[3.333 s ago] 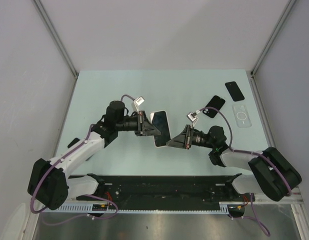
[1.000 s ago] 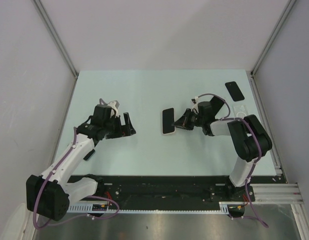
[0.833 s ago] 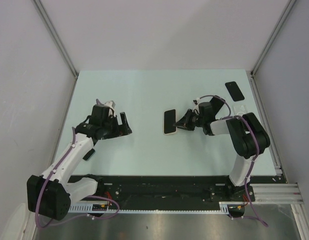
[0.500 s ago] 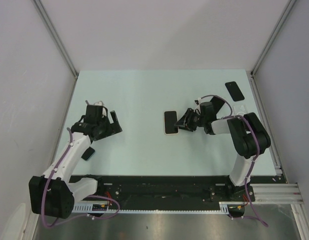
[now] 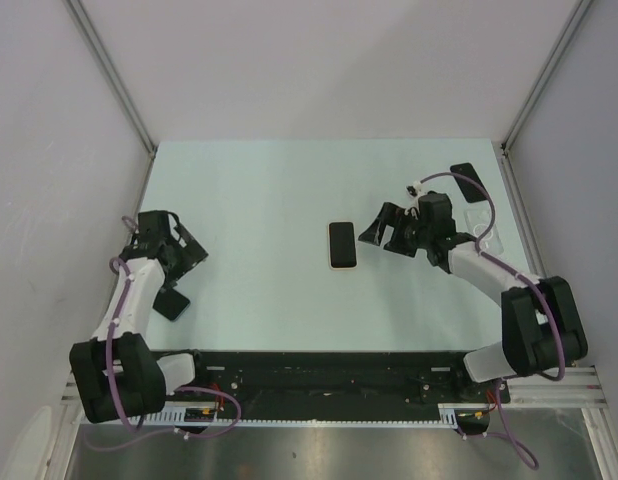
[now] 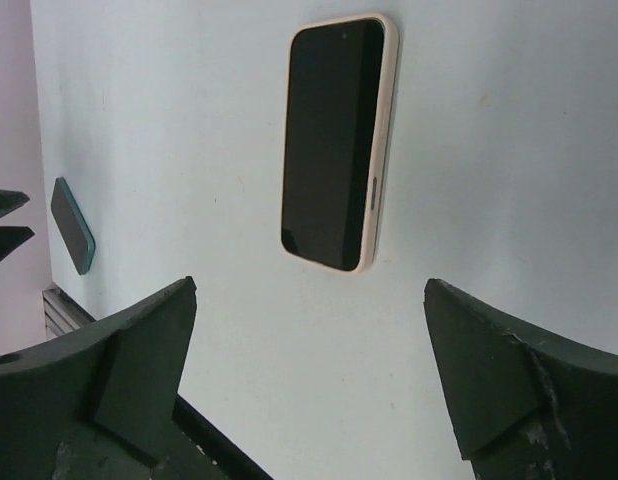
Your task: Put the phone into the phone case
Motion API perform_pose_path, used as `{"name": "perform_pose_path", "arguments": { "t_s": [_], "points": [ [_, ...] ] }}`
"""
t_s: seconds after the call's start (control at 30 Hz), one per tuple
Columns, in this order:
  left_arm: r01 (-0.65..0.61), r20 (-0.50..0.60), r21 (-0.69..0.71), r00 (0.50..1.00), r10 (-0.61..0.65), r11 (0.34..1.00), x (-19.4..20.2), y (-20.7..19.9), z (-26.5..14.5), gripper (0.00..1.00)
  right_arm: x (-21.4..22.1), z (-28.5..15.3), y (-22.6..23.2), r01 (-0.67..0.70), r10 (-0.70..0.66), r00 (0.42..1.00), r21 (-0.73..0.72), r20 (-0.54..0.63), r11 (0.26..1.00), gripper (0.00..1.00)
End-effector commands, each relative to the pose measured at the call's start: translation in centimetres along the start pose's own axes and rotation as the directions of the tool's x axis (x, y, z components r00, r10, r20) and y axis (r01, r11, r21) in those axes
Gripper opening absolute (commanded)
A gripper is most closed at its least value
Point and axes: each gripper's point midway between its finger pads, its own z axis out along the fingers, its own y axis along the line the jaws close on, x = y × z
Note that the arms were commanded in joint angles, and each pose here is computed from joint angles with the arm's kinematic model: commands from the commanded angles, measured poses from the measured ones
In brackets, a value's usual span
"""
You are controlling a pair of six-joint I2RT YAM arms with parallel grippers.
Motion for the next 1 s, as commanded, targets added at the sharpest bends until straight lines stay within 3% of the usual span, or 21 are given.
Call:
{"name": "perform_pose_path", "arguments": {
  "t_s": [0.0,0.17,0.4,0.5,0.63,0.97],
  "points": [
    [0.128,0.012,-0.076,0.992,-0.127,0.989,-0.7,2.2,1.0,0.96,0.4,-2.4,0.1,0.056,-0.057,0.998,0.048,0.015,0.997,1.0],
    [0.195,0.005,-0.167,0.98,-0.197,0.966,-1.0,4.3,1.8,0.98,0.9,-4.0,2.5,0.09,-0.089,0.996,-0.04,0.027,0.995,1.0],
    [0.301,0.078,-0.283,0.954,-0.291,0.911,-1.7,7.7,1.8,1.0,1.7,-4.6,5.5,0.144,-0.142,0.99,-0.131,0.025,0.981,1.0],
    [0.307,-0.002,-0.223,0.949,-0.315,0.925,-1.0,7.4,3.2,1.0,1.9,-4.8,6.2,0.151,-0.149,0.989,-0.156,0.025,0.976,1.0],
    [0.327,-0.085,-0.281,0.928,-0.363,0.902,1.5,8.6,4.4,1.0,1.8,-4.9,6.7,0.163,-0.159,0.987,-0.173,0.037,0.971,1.0],
    [0.35,-0.05,-0.355,0.919,-0.392,0.867,2.1,10.1,4.6,1.0,1.8,-5.2,6.8,0.181,-0.177,0.983,-0.181,0.038,0.967,1.0]
  ]
}}
